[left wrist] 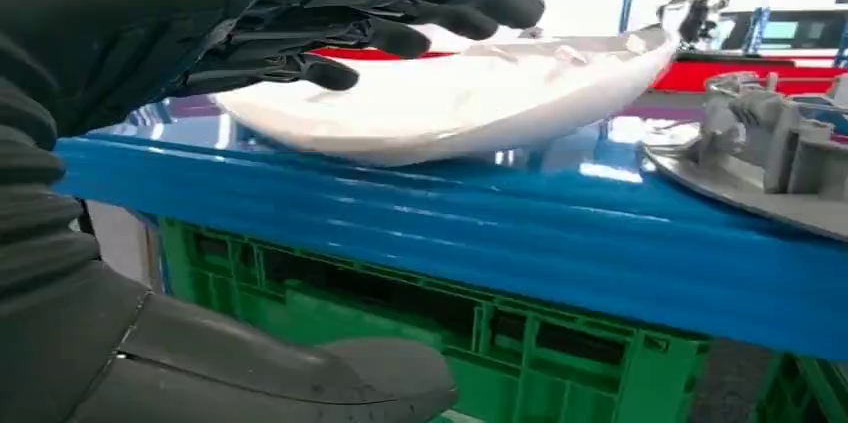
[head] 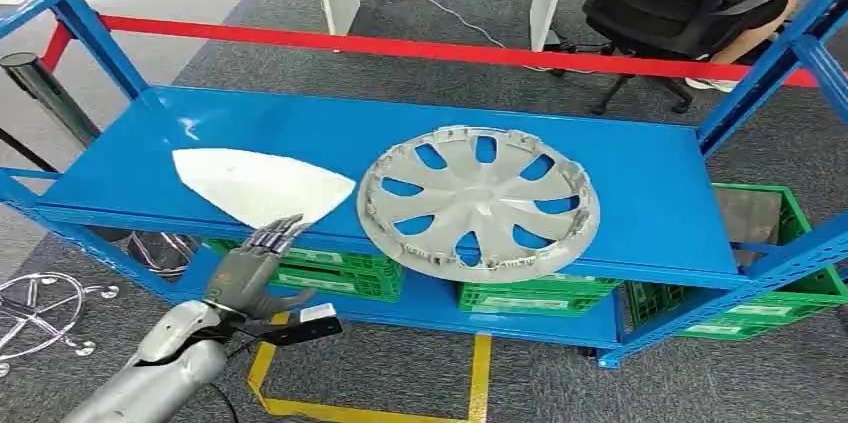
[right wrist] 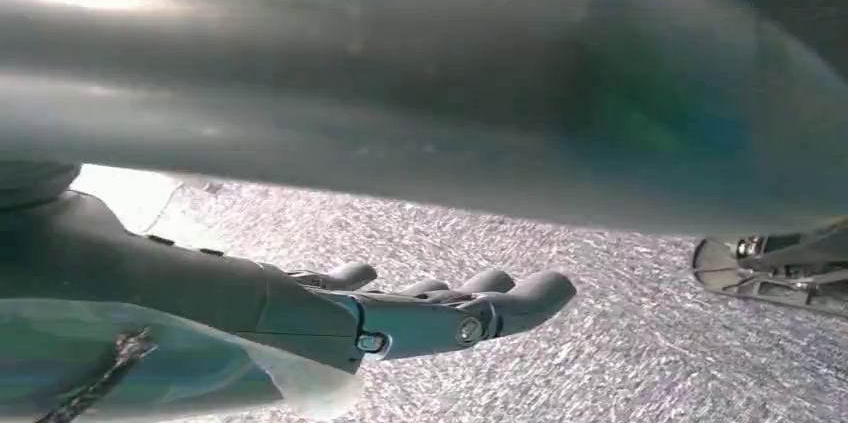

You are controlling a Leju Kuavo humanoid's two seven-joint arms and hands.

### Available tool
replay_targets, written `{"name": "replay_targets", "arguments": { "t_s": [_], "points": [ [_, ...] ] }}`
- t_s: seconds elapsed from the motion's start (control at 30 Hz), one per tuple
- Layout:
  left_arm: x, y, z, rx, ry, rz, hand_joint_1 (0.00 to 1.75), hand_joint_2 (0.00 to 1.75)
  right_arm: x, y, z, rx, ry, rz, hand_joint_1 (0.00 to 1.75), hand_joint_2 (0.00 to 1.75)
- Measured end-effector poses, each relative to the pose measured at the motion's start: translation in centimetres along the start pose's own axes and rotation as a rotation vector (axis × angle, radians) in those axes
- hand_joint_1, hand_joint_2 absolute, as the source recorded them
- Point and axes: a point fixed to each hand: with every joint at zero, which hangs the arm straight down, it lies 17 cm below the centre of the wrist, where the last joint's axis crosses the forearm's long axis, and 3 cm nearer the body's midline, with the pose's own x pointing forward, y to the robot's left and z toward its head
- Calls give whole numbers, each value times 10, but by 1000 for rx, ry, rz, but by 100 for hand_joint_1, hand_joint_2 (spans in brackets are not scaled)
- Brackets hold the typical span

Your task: Take the parts from the cabinet and place them on the table.

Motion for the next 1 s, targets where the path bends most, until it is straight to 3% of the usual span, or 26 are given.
{"name": "replay_targets", "arguments": {
  "t_s": [1.0],
  "points": [
    [-33,9,21,-7,13,-111,0,175,-3,-3,1,-1,-3,-1,0,0]
  ]
}}
